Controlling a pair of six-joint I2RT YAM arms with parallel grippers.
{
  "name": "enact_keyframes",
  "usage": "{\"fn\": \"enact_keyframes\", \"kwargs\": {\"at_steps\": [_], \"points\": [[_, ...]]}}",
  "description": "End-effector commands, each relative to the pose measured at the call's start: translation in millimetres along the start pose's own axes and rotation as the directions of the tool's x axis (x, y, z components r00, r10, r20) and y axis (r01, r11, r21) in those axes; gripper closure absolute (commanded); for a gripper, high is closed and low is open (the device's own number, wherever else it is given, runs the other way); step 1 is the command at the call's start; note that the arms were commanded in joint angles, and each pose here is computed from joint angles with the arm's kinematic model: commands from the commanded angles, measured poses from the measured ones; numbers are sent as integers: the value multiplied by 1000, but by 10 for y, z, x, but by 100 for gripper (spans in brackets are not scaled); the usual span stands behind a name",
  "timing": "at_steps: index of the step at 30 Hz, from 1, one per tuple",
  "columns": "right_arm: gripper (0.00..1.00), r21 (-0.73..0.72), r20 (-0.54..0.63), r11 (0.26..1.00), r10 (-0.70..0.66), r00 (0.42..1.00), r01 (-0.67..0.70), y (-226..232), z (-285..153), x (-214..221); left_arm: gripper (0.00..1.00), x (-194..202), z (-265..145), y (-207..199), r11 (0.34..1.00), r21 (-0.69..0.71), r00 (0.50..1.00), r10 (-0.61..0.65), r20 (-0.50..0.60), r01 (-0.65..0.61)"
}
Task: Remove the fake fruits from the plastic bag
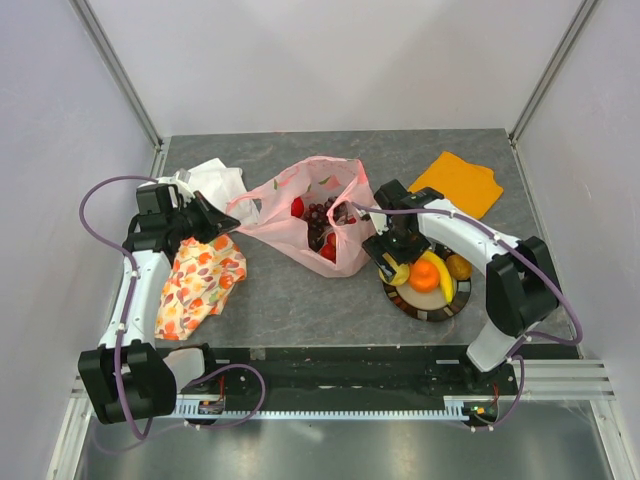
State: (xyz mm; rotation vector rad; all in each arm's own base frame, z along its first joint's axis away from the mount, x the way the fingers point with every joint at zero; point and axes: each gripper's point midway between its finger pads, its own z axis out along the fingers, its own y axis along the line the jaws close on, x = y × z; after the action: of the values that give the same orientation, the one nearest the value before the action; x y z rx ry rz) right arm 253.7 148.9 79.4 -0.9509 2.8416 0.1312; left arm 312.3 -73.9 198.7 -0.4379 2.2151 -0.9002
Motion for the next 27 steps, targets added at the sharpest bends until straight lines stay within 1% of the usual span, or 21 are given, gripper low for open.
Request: {"fn": "enact_keyframes", "kwargs": {"at_steps": [1, 8, 11, 19, 27], "points": [[8, 54, 19, 999, -6, 1000, 5, -94, 8, -120, 99, -76, -20, -82, 999, 36, 1000, -7, 28, 6], [7, 61, 62, 998, -16, 998, 12, -115, -45, -294, 98, -79, -16, -86, 999, 39, 1000, -8, 26, 7], [7, 93, 72, 996, -17, 997, 10, -177, -49, -356, 98, -90, -3, -86, 999, 40, 1000, -11, 25, 10], [7, 156, 44, 987, -39, 998, 32, -316, 30, -346, 98, -96, 7, -97, 999, 46, 1000, -11, 22, 10], [7, 208, 58, 978, -26, 998, 14, -545, 88, -477, 98, -89, -4, -114, 998, 55, 1000, -14, 22, 13]]}}
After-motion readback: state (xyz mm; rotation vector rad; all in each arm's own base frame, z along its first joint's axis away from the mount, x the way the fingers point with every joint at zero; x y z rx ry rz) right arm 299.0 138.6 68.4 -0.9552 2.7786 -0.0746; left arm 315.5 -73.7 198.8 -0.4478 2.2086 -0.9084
